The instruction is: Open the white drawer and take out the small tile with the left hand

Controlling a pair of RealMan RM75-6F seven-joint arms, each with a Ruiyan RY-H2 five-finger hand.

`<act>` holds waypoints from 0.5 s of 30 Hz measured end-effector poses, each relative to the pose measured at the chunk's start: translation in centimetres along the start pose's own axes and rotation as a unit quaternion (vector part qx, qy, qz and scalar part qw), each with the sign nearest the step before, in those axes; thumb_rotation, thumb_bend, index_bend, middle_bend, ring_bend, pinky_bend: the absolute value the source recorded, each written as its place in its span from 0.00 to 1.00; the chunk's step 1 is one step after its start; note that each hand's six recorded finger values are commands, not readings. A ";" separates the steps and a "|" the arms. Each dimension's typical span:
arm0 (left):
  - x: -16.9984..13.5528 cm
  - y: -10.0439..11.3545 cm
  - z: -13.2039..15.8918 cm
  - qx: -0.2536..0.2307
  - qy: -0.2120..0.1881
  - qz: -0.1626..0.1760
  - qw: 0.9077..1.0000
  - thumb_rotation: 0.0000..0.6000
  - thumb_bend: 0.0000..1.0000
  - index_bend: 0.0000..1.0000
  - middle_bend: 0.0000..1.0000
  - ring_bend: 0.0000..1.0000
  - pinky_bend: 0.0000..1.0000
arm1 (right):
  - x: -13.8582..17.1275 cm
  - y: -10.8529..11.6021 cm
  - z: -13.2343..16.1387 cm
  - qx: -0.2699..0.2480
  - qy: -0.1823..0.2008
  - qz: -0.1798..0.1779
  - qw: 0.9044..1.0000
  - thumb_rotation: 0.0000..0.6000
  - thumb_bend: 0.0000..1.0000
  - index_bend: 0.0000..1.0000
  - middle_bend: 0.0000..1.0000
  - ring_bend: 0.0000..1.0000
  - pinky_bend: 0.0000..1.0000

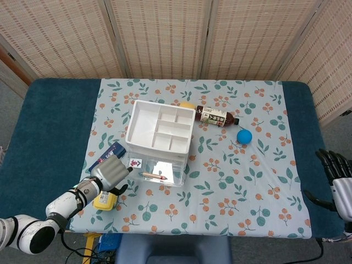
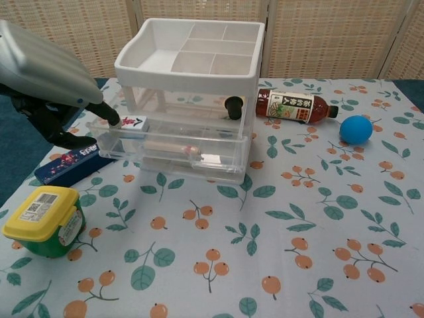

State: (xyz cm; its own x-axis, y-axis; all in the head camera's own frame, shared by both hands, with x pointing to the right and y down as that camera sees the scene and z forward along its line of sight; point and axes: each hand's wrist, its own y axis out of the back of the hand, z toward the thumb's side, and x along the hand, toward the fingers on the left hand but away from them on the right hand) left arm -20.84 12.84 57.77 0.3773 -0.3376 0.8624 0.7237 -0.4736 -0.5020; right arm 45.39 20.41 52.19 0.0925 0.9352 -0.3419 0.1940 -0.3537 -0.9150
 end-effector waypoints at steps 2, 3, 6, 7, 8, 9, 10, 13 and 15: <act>0.1 0.1 -0.1 0.001 0.004 0.003 1.000 0.18 0.47 0.14 0.97 1.00 1.00 | 0.0 0.0 0.0 0.000 0.000 0.001 1.000 1.00 0.20 0.00 0.04 0.00 0.00; 0.1 0.1 -0.1 0.001 0.005 0.004 1.000 0.18 0.47 0.14 0.97 1.00 1.00 | 0.0 0.0 0.0 0.000 0.000 0.001 1.000 1.00 0.20 0.00 0.04 0.00 0.00; 0.2 0.1 -0.1 0.001 0.008 0.004 1.000 0.18 0.47 0.14 0.97 1.00 1.00 | 0.0 0.0 0.0 0.000 -0.001 0.000 1.000 1.00 0.20 0.00 0.04 0.00 0.00; 0.2 0.0 -0.1 -0.001 0.008 0.002 1.000 0.18 0.47 0.14 0.97 1.00 1.00 | 0.0 0.0 0.0 0.001 -0.001 0.000 1.000 1.00 0.20 0.00 0.04 0.00 0.00; 0.1 0.0 -0.1 -0.002 0.007 0.001 1.000 0.18 0.47 0.14 0.97 1.00 1.00 | 0.0 0.0 0.0 0.000 -0.001 0.000 1.000 1.00 0.20 0.00 0.04 0.00 0.00; 0.1 0.0 -0.1 -0.002 0.007 0.001 1.000 0.18 0.47 0.14 0.97 1.00 1.00 | 0.0 0.0 0.0 0.000 0.000 0.000 1.000 1.00 0.20 0.00 0.04 0.00 0.00; 0.0 0.0 -0.1 -0.003 0.009 0.001 1.000 0.18 0.47 0.14 0.97 1.00 1.00 | 0.0 0.0 0.0 0.000 0.000 0.000 1.000 1.00 0.20 0.00 0.04 0.00 0.00; -0.5 0.0 -0.2 -0.007 0.012 0.005 1.000 0.22 0.47 0.14 0.97 1.00 1.00 | 0.0 0.1 0.1 0.000 0.001 -0.001 1.000 1.00 0.20 0.00 0.04 0.00 0.00; -0.9 0.0 -0.4 -0.012 0.015 0.010 1.000 0.30 0.47 0.15 0.97 1.00 1.00 | 0.0 0.1 0.1 0.000 0.002 -0.002 1.000 1.00 0.20 0.00 0.04 0.00 0.00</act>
State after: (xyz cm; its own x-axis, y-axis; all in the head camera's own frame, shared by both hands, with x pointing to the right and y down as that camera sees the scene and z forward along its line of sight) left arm -21.34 12.81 56.99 0.3731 -0.3719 0.8500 0.7021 -0.4856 -0.5207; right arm 45.31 20.35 52.05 0.0949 0.9364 -0.3380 0.1935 -0.3504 -0.9164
